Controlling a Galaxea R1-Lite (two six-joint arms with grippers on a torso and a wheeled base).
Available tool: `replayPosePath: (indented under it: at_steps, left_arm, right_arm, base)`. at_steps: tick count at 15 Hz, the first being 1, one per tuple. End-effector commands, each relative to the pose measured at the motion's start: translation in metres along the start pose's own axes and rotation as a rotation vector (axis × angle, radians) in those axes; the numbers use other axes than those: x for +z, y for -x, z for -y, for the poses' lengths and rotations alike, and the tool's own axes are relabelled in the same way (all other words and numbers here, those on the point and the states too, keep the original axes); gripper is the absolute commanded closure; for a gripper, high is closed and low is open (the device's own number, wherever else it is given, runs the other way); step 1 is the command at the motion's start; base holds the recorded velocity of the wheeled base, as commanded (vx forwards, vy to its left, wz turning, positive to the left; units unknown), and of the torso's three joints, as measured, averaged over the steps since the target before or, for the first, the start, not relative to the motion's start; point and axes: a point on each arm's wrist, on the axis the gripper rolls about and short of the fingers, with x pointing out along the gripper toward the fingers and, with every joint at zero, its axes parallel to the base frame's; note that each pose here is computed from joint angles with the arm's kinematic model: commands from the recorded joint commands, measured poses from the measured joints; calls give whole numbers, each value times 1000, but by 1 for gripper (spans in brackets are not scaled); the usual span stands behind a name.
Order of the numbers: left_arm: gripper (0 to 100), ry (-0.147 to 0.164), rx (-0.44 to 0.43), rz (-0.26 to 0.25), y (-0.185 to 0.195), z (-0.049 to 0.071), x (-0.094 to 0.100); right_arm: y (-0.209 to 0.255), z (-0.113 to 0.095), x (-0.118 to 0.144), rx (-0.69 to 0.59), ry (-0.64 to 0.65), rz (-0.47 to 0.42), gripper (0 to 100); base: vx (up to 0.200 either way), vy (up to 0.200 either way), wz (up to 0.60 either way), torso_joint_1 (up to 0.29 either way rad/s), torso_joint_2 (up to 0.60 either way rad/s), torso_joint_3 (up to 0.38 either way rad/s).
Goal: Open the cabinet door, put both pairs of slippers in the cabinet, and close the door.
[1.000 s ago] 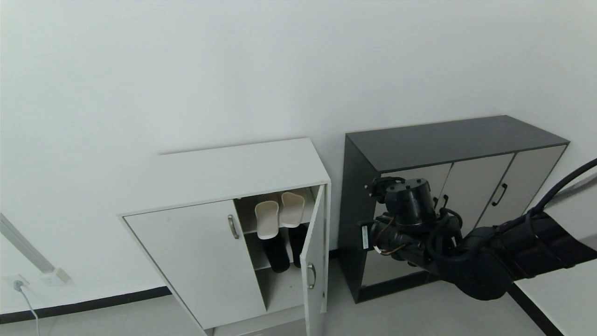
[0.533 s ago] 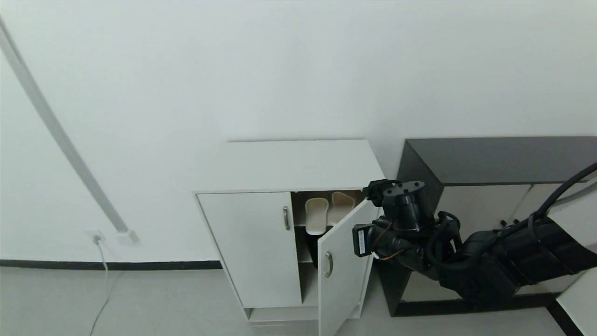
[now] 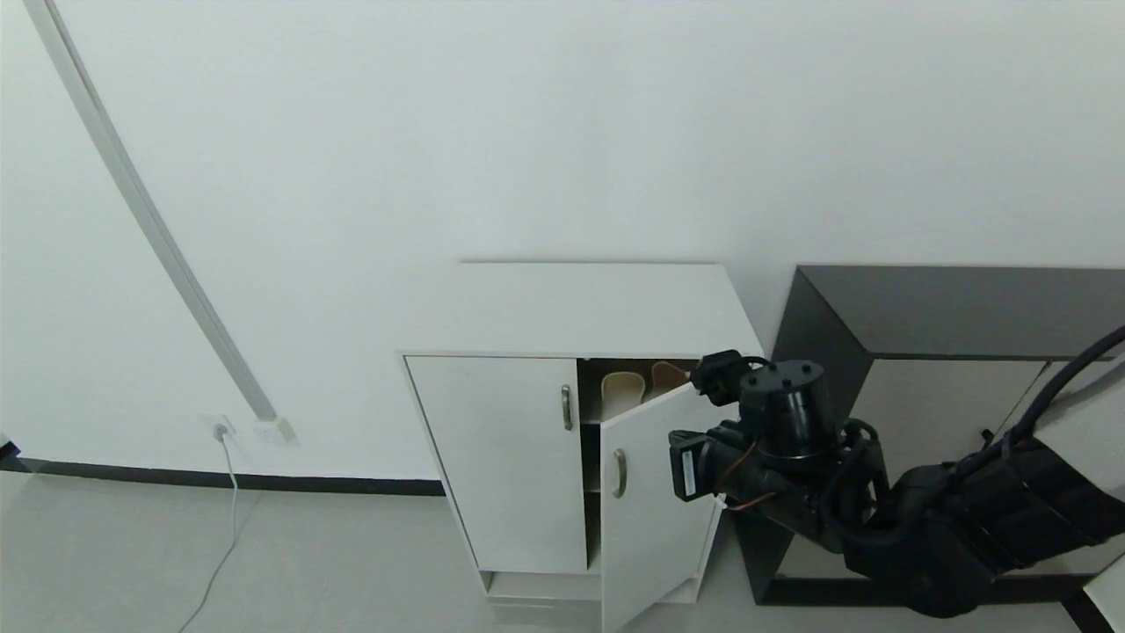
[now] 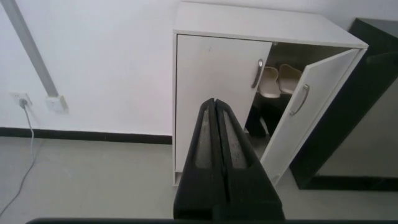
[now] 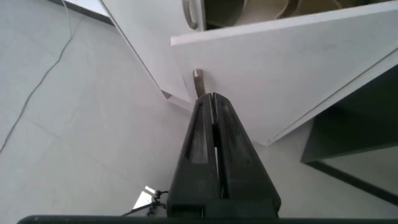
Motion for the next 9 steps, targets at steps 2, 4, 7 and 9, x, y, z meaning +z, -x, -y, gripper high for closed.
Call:
replayPosePath:
  at_steps: [2,4,7,9]
  left_arm:
    - [100,2,-1,0,0,0,0]
    - [100,1,-1,0,0,0,0]
    - [100,1,-1,0,0,0,0]
    - [100,1,-1,0,0,0,0]
  right_arm:
    - [15,6,-20,35,28,-8,100]
    - [24,10,-35,80,30,-10,100]
    - [36,15,-53,110,40,-18,100]
    - [43,17,-62,114,44,-21,100]
  base:
    - [100,0,0,4,1,1]
    - [200,0,0,-2,0,-2]
    - [200,0,0,2,-2,9]
    - [200,0,0,14,3,0]
